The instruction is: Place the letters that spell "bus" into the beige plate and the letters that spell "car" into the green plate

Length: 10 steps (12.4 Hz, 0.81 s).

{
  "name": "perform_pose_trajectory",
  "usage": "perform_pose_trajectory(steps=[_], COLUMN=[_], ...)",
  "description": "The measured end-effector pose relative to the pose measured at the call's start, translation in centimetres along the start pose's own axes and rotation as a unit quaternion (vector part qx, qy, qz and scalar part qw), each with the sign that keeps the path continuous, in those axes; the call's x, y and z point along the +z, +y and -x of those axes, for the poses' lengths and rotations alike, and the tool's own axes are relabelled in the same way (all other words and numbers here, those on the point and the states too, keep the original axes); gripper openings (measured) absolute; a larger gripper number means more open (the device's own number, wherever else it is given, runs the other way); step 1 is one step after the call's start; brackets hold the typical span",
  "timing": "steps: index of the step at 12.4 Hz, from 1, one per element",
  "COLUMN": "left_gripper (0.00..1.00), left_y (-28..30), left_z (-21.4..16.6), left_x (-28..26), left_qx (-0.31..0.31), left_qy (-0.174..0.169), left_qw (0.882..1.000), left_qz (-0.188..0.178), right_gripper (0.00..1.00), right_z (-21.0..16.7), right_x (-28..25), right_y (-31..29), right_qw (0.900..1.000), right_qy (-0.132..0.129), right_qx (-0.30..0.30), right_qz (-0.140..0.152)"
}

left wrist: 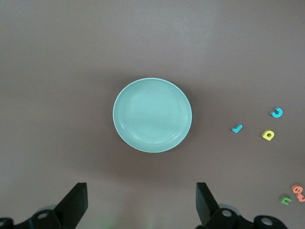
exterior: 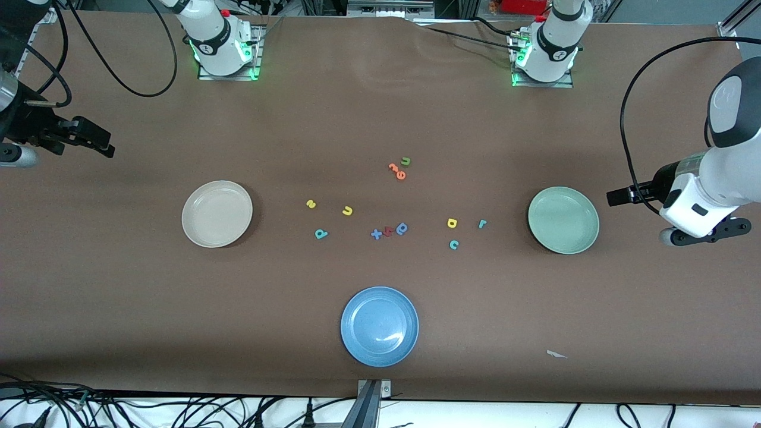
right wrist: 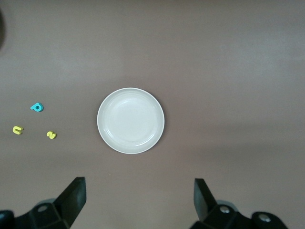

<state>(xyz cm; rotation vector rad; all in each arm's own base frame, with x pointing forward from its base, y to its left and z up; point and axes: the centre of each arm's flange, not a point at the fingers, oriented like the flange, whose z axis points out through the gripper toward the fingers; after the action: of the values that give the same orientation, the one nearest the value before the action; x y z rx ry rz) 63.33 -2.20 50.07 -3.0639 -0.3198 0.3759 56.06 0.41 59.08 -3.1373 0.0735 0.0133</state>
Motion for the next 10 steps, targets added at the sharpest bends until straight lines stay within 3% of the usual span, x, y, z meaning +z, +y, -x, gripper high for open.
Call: perform_pose_trajectory(steps=[10], left_gripper=[1.00], left_y=[0.23], left_z=[0.00], left_x=[0.11], left_qx=[0.002], left_qy=[-0.001], left_qw=[1.000], left_qz=[0.000], right_gripper=[1.00], right_z=[-0.01], right_x=[0.39], right_y=[-0.30], right_qw=[1.000], right_qy=[-0.004], right_qx=[-0.003], right_qz=[0.000])
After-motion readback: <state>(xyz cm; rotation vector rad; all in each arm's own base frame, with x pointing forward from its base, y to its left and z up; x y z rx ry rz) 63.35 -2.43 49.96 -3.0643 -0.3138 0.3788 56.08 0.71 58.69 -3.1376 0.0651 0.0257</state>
